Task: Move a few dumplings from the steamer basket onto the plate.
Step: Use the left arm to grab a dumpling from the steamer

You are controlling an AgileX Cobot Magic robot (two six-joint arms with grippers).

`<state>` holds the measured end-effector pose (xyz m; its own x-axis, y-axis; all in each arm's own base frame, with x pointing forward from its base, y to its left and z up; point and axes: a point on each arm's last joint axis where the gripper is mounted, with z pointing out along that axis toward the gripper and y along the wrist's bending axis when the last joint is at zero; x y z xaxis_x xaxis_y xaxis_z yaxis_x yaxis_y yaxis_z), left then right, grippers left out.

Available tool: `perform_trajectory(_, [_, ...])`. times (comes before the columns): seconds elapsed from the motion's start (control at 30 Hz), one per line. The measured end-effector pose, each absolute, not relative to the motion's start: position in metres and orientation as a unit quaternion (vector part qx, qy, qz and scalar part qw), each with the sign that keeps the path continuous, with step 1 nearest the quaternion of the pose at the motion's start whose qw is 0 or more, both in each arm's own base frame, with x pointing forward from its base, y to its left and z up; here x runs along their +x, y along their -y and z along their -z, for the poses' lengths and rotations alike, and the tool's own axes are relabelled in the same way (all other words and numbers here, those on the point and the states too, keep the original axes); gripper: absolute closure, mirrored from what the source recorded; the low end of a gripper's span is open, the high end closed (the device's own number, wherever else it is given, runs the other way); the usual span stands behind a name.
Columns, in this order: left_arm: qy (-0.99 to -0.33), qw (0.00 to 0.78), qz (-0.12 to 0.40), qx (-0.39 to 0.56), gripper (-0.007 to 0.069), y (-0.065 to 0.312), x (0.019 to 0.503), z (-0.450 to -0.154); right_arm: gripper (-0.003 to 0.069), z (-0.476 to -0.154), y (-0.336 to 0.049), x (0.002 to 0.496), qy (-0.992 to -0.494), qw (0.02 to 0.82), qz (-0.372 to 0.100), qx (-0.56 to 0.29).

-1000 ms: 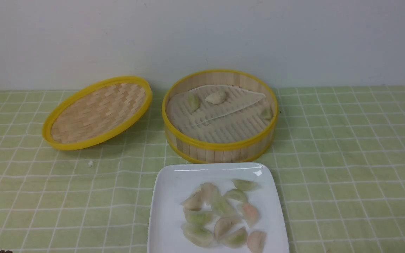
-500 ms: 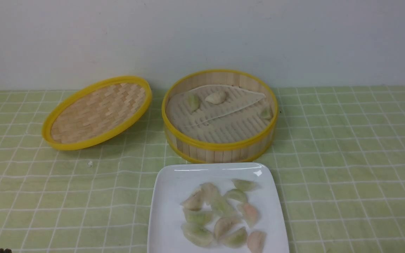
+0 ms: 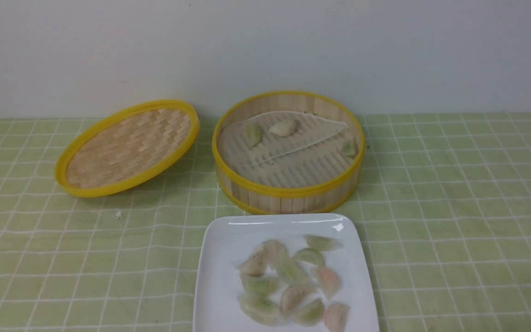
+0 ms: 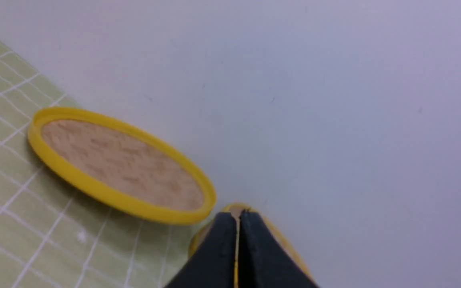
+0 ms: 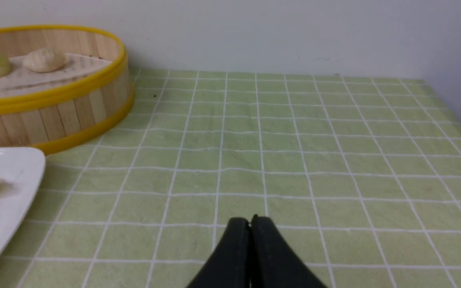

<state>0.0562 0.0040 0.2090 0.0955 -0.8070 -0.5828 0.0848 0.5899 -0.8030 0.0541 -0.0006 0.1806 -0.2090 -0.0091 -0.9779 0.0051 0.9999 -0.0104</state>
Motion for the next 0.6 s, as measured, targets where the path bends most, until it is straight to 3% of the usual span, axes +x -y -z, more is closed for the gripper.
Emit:
perform_trajectory(0.1, [-0.553, 0.678, 0.344, -0.341, 0.0631, -0.009, 0.055, -0.212, 0.0673, -0.181, 0.0, 0.054, -0.772, 0.636, -0.002, 0.004])
perform_trajectory(0.23, [-0.544, 0.702, 0.358, -0.29, 0.0631, -0.003, 0.047, -0.252, 0.0673, -0.198, -0.002, 0.056, -0.697, 0.696, -0.129, 0.114])
perform_trajectory(0.27, [-0.556, 0.705, 0.354, -0.262, 0.0631, 0.0, 0.045, -0.265, 0.0673, -0.205, 0.0, 0.056, -0.656, 0.712, -0.185, 0.17])
perform_trajectory(0.33, [-0.574, 0.703, 0.349, -0.233, 0.0631, 0.005, 0.044, -0.281, 0.0673, -0.21, 0.002, 0.056, -0.623, 0.721, -0.22, 0.208])
perform_trajectory(0.37, [-0.609, 0.689, 0.342, -0.193, 0.0631, 0.012, 0.048, -0.304, 0.0673, -0.214, 0.006, 0.055, -0.584, 0.722, -0.265, 0.258])
perform_trajectory(0.43, [-0.675, 0.648, 0.329, -0.131, 0.0631, 0.024, 0.057, -0.323, 0.0673, -0.218, 0.011, 0.053, -0.542, 0.723, -0.3, 0.305])
perform_trajectory(0.5, [-0.719, 0.61, 0.32, -0.088, 0.0631, 0.031, 0.066, -0.335, 0.0673, -0.219, 0.013, 0.053, -0.525, 0.721, -0.314, 0.325])
perform_trajectory(0.53, [-0.782, 0.537, 0.314, -0.028, 0.0631, 0.042, 0.083, -0.347, 0.0673, -0.219, 0.015, 0.053, -0.51, 0.717, -0.327, 0.345])
perform_trajectory(0.6, [-0.831, 0.462, 0.31, 0.012, 0.0631, 0.049, 0.106, -0.352, 0.0673, -0.22, 0.016, 0.052, -0.499, 0.714, -0.336, 0.358])
